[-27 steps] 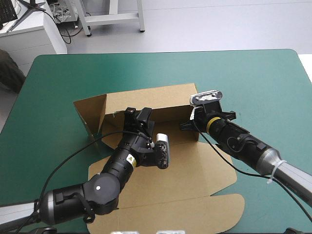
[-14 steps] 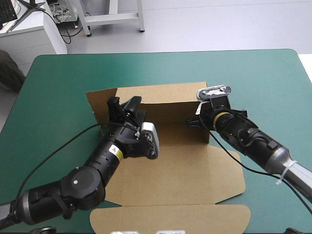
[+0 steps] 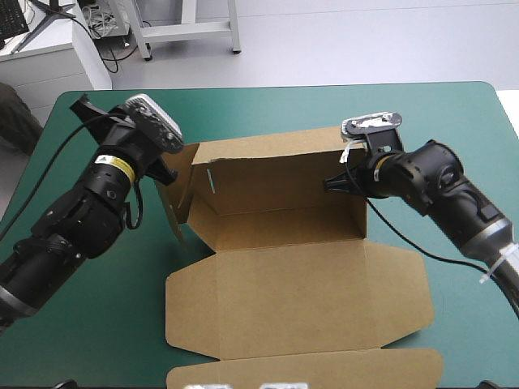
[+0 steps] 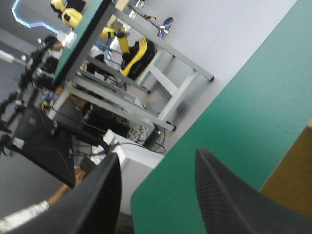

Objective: Fold the box

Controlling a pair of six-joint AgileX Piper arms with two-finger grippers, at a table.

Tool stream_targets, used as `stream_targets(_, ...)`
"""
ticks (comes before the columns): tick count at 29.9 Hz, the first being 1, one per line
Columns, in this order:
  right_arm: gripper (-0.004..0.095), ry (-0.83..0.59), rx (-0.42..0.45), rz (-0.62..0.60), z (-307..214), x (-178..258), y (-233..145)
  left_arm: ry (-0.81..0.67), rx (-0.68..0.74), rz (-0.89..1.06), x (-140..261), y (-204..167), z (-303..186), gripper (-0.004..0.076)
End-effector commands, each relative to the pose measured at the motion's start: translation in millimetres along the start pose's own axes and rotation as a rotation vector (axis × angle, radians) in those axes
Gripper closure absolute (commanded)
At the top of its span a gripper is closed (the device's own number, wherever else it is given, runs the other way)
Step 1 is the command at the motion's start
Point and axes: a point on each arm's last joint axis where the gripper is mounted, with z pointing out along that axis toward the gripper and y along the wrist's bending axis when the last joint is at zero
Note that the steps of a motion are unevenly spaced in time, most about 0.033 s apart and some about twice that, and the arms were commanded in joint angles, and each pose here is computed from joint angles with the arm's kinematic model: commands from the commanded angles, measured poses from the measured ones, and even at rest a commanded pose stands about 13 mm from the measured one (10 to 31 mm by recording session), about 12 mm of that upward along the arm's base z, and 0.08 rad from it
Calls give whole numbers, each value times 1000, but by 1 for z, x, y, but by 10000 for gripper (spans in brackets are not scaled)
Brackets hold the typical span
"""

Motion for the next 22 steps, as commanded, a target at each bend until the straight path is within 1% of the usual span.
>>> stream_targets(1, 928, -36, -55, 13, -17, -22, -17, -20, -30, -135, 6, 26, -1, 381)
stream_targets(4, 928, 73, -62, 17, -4, -31, -31, 36, -17, -212, 20, 35, 4, 386)
stream_targets(7, 928, 185, -44, 11, 17, -38, -42, 104, 29, -317, 35, 40, 8, 421)
stream_targets(8, 928, 207, -33, 2, 28, -42, -43, 124, 47, -347, 40, 39, 9, 432)
stream_targets(11, 928, 243, -37, -23, 52, -48, -44, 196, 107, -437, 56, 34, 13, 457)
stream_targets(17, 928, 357, -41, -56, 113, -47, -43, 289, 185, -485, 84, 9, 13, 459)
stream_targets(22, 928, 436, -45, -67, 153, -37, -43, 256, 194, -517, 105, -12, -6, 459)
